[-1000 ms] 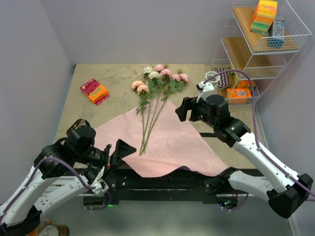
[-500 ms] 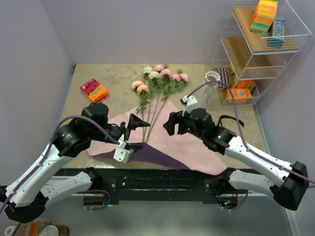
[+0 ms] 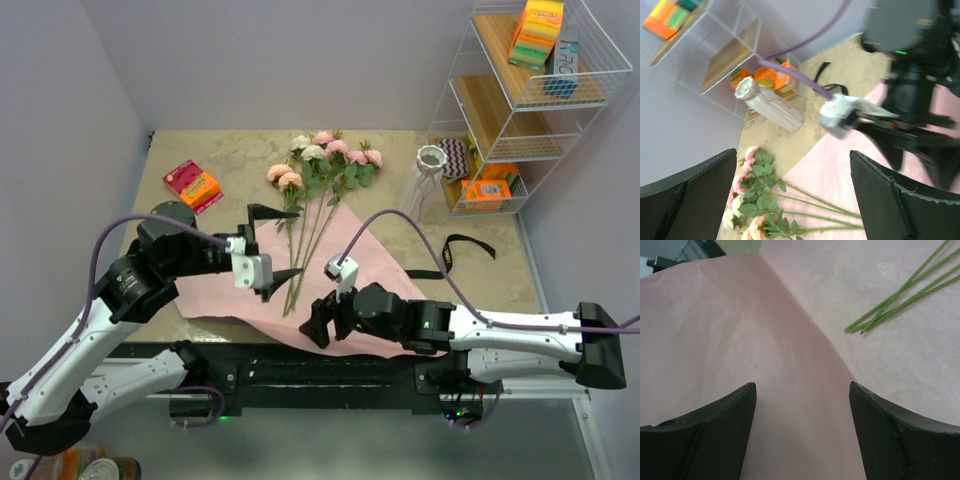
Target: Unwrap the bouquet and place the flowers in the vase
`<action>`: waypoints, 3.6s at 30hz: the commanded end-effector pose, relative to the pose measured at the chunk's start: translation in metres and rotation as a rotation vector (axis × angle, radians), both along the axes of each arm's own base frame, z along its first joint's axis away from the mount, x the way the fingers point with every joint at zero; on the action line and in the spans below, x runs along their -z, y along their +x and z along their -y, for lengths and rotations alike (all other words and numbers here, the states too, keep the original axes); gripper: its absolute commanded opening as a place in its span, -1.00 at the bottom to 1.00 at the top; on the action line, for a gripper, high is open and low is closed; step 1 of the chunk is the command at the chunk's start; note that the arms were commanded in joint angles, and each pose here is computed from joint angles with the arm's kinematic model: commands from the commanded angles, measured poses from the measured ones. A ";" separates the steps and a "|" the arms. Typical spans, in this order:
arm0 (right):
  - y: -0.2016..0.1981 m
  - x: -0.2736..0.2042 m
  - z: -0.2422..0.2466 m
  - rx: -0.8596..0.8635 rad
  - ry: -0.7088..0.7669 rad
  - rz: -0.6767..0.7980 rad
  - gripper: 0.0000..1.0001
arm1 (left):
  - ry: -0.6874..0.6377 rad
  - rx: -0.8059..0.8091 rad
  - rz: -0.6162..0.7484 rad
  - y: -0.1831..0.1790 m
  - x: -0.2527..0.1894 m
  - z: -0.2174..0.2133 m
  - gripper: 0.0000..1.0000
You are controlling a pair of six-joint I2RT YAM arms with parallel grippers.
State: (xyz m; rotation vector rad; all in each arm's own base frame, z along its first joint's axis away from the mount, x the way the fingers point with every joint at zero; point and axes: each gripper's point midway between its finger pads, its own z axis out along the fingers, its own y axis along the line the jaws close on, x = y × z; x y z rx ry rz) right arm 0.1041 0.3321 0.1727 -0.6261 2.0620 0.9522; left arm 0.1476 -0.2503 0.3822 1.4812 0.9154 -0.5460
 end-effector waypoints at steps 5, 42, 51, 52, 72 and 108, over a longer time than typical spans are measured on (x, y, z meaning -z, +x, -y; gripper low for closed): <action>-0.019 -0.014 -0.006 0.031 0.066 -0.013 0.54 | -0.190 -0.432 -0.297 0.075 -0.022 -0.002 0.99; 0.331 0.046 -0.009 0.570 -0.184 -0.023 0.17 | 0.127 -1.111 -0.868 0.208 0.217 -0.123 0.68; 0.353 0.088 -0.010 0.578 -0.244 -0.064 0.07 | 0.200 -1.123 -0.930 0.200 0.235 -0.130 0.52; 0.354 0.089 -0.011 0.575 -0.244 -0.066 0.06 | 0.207 -1.125 -0.925 0.201 0.236 -0.132 0.52; 0.364 0.138 0.007 0.612 -0.324 -0.116 -0.16 | 0.241 -1.146 -0.886 0.209 0.248 -0.150 0.50; 0.342 -0.310 0.120 0.880 0.075 0.918 -1.00 | 0.234 -1.136 -0.872 0.209 0.241 -0.157 0.31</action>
